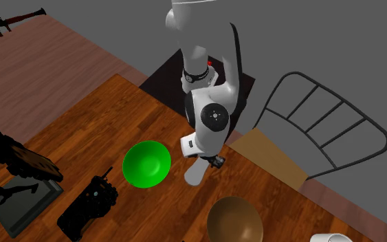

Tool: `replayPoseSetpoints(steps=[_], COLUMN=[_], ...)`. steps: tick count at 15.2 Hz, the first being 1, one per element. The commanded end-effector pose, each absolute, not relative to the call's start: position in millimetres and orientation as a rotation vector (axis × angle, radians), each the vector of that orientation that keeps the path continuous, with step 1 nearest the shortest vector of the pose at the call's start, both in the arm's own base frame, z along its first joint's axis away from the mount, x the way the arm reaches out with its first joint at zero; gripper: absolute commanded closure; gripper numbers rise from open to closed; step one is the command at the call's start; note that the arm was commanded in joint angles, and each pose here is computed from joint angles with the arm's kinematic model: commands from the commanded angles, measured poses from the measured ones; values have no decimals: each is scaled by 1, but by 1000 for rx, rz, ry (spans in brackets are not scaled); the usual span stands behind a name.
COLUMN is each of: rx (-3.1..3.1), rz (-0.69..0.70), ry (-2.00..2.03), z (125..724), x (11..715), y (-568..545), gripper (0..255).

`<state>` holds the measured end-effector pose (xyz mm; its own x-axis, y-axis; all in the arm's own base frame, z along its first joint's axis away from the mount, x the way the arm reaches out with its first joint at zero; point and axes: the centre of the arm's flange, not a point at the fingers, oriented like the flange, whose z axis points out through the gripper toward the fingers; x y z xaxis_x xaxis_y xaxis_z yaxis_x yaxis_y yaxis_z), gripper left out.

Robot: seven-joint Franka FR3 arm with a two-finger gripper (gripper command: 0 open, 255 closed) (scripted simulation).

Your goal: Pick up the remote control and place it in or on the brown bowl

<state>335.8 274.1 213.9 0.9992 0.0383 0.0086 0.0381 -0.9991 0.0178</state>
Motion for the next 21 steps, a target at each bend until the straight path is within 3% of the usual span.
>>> replayPoseSetpoints(steps=[1,21], rx=[3124,3124], rz=[13,13], ry=[59,59], z=[224,320], x=[336,350], y=[274,296], gripper=[255,255])
